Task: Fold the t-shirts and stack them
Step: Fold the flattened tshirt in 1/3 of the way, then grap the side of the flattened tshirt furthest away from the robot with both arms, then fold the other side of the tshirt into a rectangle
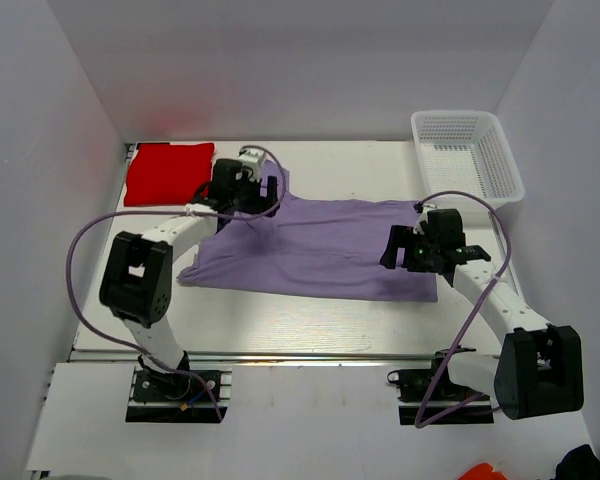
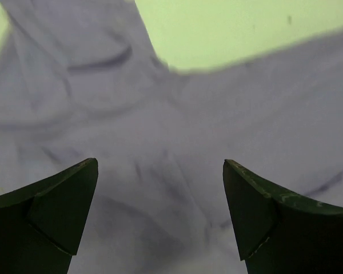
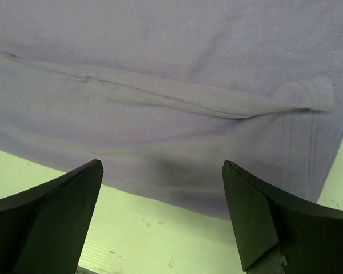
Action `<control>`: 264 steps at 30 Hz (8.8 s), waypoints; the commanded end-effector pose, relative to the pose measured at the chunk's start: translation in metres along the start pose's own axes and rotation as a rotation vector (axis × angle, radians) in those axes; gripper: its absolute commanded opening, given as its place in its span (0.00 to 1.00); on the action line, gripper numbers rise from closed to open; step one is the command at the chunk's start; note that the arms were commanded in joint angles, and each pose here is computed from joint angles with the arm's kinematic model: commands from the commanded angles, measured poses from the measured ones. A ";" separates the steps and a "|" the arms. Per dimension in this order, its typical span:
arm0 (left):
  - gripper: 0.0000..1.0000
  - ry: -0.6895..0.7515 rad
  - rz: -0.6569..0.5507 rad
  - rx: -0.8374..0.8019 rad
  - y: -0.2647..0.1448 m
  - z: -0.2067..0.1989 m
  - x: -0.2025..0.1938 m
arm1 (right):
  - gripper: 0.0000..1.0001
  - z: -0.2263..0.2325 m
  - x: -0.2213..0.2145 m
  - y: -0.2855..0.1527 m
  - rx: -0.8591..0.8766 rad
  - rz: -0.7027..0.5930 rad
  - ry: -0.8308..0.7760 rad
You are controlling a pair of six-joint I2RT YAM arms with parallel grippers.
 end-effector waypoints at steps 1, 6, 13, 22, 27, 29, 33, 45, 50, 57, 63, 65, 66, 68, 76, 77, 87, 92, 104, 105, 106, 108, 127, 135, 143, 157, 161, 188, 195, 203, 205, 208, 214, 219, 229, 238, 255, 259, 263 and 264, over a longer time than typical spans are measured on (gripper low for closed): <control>1.00 -0.061 0.035 -0.065 -0.043 -0.024 -0.030 | 0.90 0.012 0.008 -0.001 0.064 -0.032 -0.027; 1.00 -0.190 0.091 0.028 -0.084 -0.027 -0.075 | 0.90 0.008 0.002 0.011 0.060 -0.001 0.001; 1.00 -0.332 0.236 0.274 -0.121 -0.017 -0.158 | 0.90 -0.003 -0.012 0.038 0.040 0.054 0.081; 1.00 -0.679 0.574 0.452 -0.170 -0.045 -0.246 | 0.90 -0.030 -0.065 0.031 -0.064 0.167 0.188; 1.00 -0.787 0.675 0.483 -0.195 -0.059 -0.257 | 0.90 -0.041 -0.083 0.021 -0.128 0.178 0.246; 1.00 -0.820 0.697 0.474 -0.206 -0.068 -0.265 | 0.90 -0.039 -0.082 0.017 -0.115 0.169 0.251; 1.00 -0.840 0.625 0.492 -0.215 -0.066 -0.263 | 0.90 -0.039 -0.069 0.015 -0.109 0.073 0.241; 1.00 -0.689 0.246 0.320 -0.189 -0.043 -0.140 | 0.90 0.010 -0.006 -0.001 0.093 -0.087 0.103; 1.00 -0.655 0.196 0.257 -0.165 -0.041 -0.117 | 0.90 0.010 -0.012 0.012 0.107 -0.032 0.123; 1.00 -0.616 0.136 0.269 -0.144 -0.024 -0.086 | 0.90 0.002 -0.002 0.026 0.038 -0.040 0.127; 1.00 -0.588 0.137 0.352 -0.127 -0.003 -0.067 | 0.90 -0.012 0.026 0.040 -0.103 -0.106 0.160; 1.00 -0.571 0.120 0.379 -0.124 0.007 -0.054 | 0.90 -0.027 0.033 0.045 -0.202 -0.133 0.172; 1.00 -0.569 0.141 0.394 -0.119 0.010 -0.056 | 0.90 -0.027 0.042 0.047 -0.230 -0.144 0.173; 1.00 -0.545 0.117 0.413 -0.114 0.018 -0.041 | 0.90 -0.037 0.044 0.053 -0.299 -0.140 0.178; 1.00 -0.494 0.117 0.435 -0.073 0.048 -0.020 | 0.90 -0.005 0.090 0.070 -0.193 -0.146 0.101; 1.00 -0.487 0.123 0.444 -0.068 0.055 -0.020 | 0.90 -0.002 0.093 0.069 -0.186 -0.148 0.090; 0.83 -0.423 0.225 0.481 0.025 0.120 -0.031 | 0.90 0.026 0.134 0.060 -0.116 -0.198 -0.002; 0.74 -0.410 0.232 0.503 0.056 0.139 -0.044 | 0.90 0.034 0.138 0.065 -0.084 -0.174 -0.015; 0.30 -0.392 0.191 0.488 0.086 0.153 -0.040 | 0.90 0.016 0.142 0.093 -0.206 -0.139 -0.033; 0.24 -0.392 0.182 0.488 0.086 0.154 -0.036 | 0.90 0.016 0.144 0.095 -0.220 -0.141 -0.036; 0.18 -0.391 0.173 0.489 0.086 0.155 -0.034 | 0.90 0.013 0.143 0.100 -0.244 -0.138 -0.019; 0.02 -0.390 0.162 0.490 0.086 0.156 -0.030 | 0.90 0.010 0.149 0.108 -0.280 -0.158 0.000; 0.00 -0.308 0.146 0.478 0.018 0.146 0.005 | 0.89 -0.016 0.167 0.157 -0.547 -0.233 0.216; 0.00 -0.344 0.185 0.489 -0.018 0.131 -0.007 | 0.78 -0.028 0.153 0.170 -0.591 -0.199 0.236; 0.00 -0.351 0.159 0.435 -0.054 0.103 -0.014 | 0.23 -0.027 0.148 0.164 -0.591 -0.193 0.237; 0.00 -0.490 0.183 0.430 -0.145 0.044 -0.082 | 0.00 -0.018 0.146 0.090 -0.536 -0.298 0.196; 0.00 -0.543 0.143 0.437 -0.171 0.029 -0.096 | 0.00 -0.018 0.138 0.074 -0.514 -0.306 0.176; 0.00 -0.857 0.244 0.492 -0.236 -0.031 -0.201 | 0.00 -0.019 0.083 0.022 -0.400 -0.257 0.202; 0.22 -0.930 0.311 0.462 -0.237 -0.047 -0.221 | 0.16 -0.063 0.034 0.022 -0.563 -0.235 0.316; 0.57 -0.894 0.239 0.545 -0.250 -0.027 -0.191 | 0.72 -0.088 0.029 -0.015 -0.704 -0.345 0.403; 0.61 -0.866 0.188 0.555 -0.248 -0.018 -0.178 | 0.84 -0.082 0.034 -0.018 -0.672 -0.350 0.395; 0.80 -0.811 0.105 0.508 -0.239 -0.012 -0.159 | 0.90 -0.054 0.052 -0.020 -0.507 -0.324 0.275; 1.00 -0.662 0.027 0.382 -0.201 0.000 -0.116 | 0.90 0.059 0.052 -0.008 0.102 -0.163 -0.085; 1.00 -0.620 0.095 0.320 -0.160 0.010 -0.106 | 0.90 0.136 0.025 0.016 0.264 -0.037 -0.372; 1.00 -0.716 0.273 0.384 -0.106 0.042 -0.156 | 0.89 0.270 -0.076 0.040 0.513 0.084 -0.756; 1.00 -0.865 0.296 0.258 -0.091 0.043 -0.182 | 0.77 0.339 -0.113 0.058 0.534 0.003 -0.678; 1.00 -0.895 0.257 0.242 -0.105 0.044 -0.193 | 0.45 0.329 -0.145 0.128 0.261 -0.030 -0.669; 1.00 -0.897 0.256 0.233 -0.105 0.043 -0.192 | 0.16 0.313 -0.136 0.123 0.185 -0.078 -0.618; 1.00 -0.901 0.255 0.249 -0.106 0.047 -0.194 | 0.00 0.297 -0.129 0.115 0.140 -0.110 -0.578; 1.00 -0.901 0.255 0.249 -0.106 0.047 -0.194 | 0.00 0.296 -0.129 0.113 0.142 -0.113 -0.568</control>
Point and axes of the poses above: each gripper's point midway between its finger pads, its own y axis out along the fingers, its own z axis along the line the jaws close on, x = y × z, the point moved 3 cm from there along -y, back along the fingers, and after that the axes turned 15 degrees about y, right-handed, at the moved point
